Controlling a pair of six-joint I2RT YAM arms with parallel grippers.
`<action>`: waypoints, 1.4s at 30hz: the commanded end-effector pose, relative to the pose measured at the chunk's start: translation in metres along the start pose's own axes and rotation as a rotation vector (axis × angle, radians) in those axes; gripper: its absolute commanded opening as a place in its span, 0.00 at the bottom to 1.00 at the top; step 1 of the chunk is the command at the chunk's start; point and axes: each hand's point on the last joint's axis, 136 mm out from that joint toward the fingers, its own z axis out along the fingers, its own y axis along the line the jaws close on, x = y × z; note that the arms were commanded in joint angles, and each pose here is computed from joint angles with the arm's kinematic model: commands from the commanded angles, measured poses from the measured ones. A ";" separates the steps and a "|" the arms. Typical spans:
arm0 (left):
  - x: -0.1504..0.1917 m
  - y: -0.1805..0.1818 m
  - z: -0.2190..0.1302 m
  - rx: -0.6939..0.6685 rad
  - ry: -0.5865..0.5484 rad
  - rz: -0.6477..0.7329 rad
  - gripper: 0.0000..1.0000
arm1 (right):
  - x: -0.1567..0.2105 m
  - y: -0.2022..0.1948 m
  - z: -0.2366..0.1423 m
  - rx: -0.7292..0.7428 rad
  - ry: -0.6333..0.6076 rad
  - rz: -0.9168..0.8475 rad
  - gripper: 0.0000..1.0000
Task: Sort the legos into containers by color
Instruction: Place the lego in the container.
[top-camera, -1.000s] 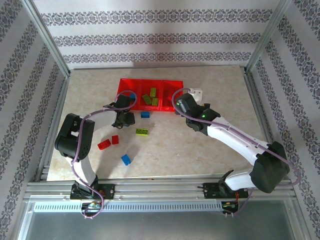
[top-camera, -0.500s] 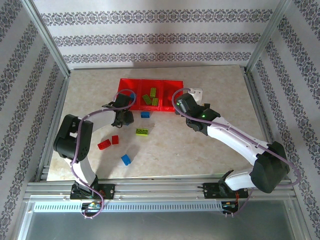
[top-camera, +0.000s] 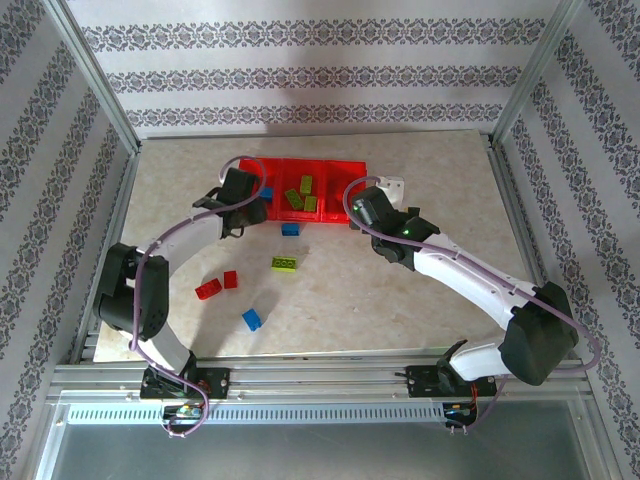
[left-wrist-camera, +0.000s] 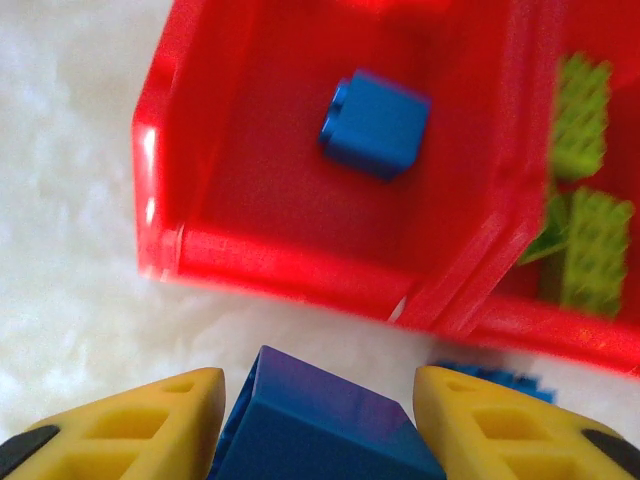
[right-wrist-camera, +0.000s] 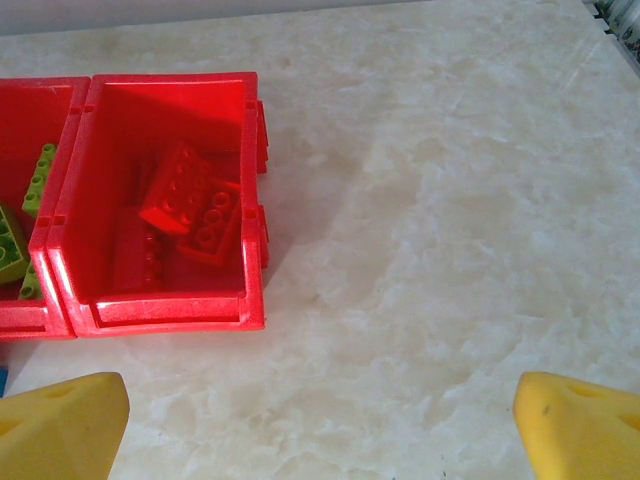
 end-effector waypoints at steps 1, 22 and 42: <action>-0.032 -0.008 0.006 -0.003 -0.066 0.009 0.41 | -0.005 -0.002 0.000 0.007 -0.010 0.024 0.98; -0.061 -0.012 0.059 -0.112 -0.050 0.044 0.45 | -0.001 -0.007 -0.004 0.005 -0.007 0.036 0.98; -0.066 -0.009 0.044 -0.093 -0.080 0.007 0.74 | 0.003 0.000 -0.004 -0.020 0.004 0.025 0.98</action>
